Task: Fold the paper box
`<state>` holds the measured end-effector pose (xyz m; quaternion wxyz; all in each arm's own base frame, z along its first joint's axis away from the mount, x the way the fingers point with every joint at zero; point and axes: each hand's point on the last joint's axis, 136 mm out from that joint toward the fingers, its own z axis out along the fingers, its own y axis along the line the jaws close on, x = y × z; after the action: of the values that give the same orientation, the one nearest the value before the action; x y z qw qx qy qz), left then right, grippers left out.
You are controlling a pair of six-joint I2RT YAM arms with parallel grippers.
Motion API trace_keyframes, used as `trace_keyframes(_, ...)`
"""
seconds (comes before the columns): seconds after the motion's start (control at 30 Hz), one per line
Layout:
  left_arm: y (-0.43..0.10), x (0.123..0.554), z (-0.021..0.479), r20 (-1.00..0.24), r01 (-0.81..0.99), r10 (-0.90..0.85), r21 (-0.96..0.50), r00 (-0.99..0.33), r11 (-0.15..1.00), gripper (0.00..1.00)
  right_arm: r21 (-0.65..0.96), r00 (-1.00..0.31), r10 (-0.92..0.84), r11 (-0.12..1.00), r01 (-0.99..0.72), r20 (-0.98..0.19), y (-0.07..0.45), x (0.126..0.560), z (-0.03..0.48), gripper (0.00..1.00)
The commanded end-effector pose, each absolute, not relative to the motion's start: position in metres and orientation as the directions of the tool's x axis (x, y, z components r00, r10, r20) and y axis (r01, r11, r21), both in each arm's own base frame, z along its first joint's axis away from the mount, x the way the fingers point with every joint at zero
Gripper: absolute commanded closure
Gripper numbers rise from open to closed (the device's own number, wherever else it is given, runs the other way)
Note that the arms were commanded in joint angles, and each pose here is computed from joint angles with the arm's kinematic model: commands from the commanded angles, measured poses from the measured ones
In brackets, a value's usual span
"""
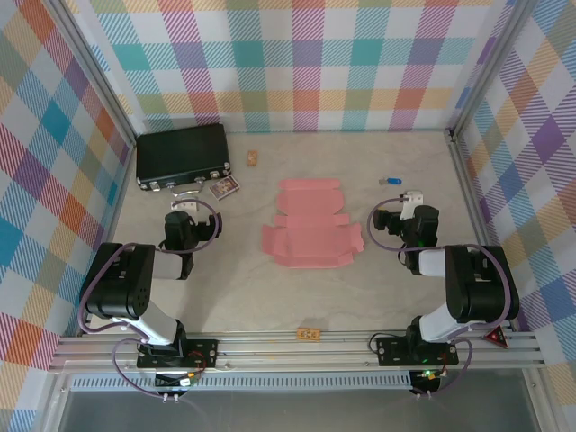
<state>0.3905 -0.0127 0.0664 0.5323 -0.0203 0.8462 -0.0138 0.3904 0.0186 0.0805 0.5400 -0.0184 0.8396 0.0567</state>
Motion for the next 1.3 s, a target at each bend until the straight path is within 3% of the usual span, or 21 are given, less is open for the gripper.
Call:
trace_keyframes(0.0,-0.018,0.401,0.082,-0.924,-0.007,-0.055,-0.057,-0.377,0.998,0.0,0.085,-0.377,0.035,0.989,-0.117,-0.926,0.025,0.398,0.092,0.01)
trace_keyframes(1.27,-0.004,0.394,0.097,-0.94,-0.09,-0.088,-0.062,-0.328,0.994,0.0,0.087,-0.38,0.051,0.993,-0.078,-0.924,0.018,0.4,0.101,0.01)
